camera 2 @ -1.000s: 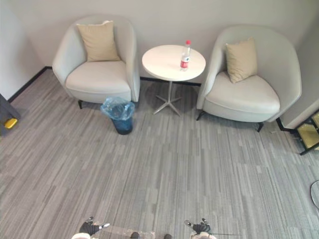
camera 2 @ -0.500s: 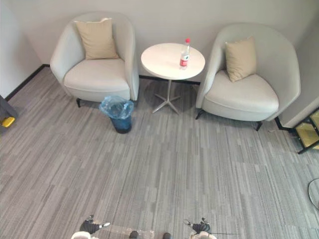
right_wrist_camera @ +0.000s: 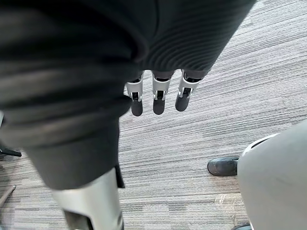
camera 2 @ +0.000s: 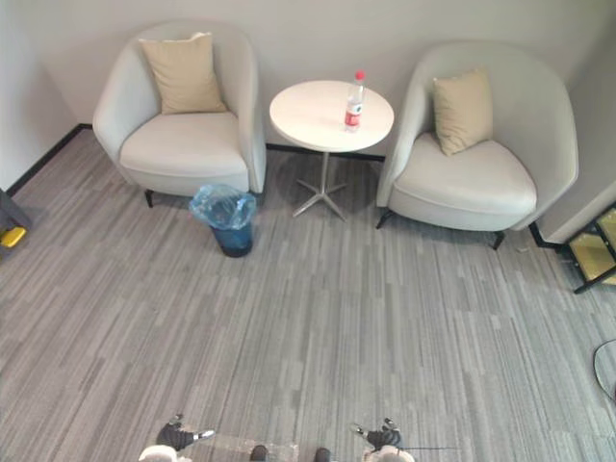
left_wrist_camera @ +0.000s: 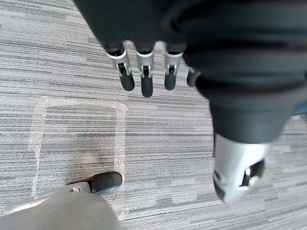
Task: Gather rubbish on tea table into small bin, then transfer packed bag to large trash can.
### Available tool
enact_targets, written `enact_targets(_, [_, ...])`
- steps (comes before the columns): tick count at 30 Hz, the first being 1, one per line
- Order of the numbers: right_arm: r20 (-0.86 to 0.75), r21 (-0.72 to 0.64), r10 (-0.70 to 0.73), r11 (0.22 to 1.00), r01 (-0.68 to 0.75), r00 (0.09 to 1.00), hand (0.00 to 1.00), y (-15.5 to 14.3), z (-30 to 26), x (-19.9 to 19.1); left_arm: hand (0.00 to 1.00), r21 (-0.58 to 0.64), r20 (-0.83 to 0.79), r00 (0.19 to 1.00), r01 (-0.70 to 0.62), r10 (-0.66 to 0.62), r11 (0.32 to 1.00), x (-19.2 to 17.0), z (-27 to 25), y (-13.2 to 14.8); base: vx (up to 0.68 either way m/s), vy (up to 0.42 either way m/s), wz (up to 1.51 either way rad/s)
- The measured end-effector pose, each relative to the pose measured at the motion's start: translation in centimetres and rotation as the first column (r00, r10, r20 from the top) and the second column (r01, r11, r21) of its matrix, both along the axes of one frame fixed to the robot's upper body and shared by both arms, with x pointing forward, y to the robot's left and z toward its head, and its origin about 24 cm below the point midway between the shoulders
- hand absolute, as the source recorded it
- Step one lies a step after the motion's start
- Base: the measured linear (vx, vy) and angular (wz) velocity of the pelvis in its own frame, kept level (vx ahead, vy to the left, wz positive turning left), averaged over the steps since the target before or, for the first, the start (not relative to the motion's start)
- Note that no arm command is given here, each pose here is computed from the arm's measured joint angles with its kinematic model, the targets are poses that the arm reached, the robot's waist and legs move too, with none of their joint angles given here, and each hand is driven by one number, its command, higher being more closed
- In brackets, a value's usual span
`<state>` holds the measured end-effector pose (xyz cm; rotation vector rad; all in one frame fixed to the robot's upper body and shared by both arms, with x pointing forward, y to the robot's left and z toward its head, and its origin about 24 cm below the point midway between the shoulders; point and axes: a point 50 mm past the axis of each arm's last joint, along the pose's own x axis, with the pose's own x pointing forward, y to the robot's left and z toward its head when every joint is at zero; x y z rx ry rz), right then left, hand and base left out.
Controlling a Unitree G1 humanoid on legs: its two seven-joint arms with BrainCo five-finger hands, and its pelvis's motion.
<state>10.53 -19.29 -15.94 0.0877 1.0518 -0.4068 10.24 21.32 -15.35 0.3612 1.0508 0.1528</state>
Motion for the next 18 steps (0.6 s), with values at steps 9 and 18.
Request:
enact_targets(9, [0.011,0.002,-0.015,1.000,0.015,1.000,0.00,-0.1,0.1,0.2,0.00,-0.006,0.018,1.000,0.017,-0.017,1.000,1.2,0.2,-0.5,0.00,-0.001,0.05])
enact_targets(18, [0.057,0.018,-0.088,0.996,0.087,0.995,0.00,-0.5,0.5,0.5,0.00,-0.070,0.120,0.993,-0.012,0.020,0.997,3.4,1.1,-1.7,0.01,-0.014,0.11])
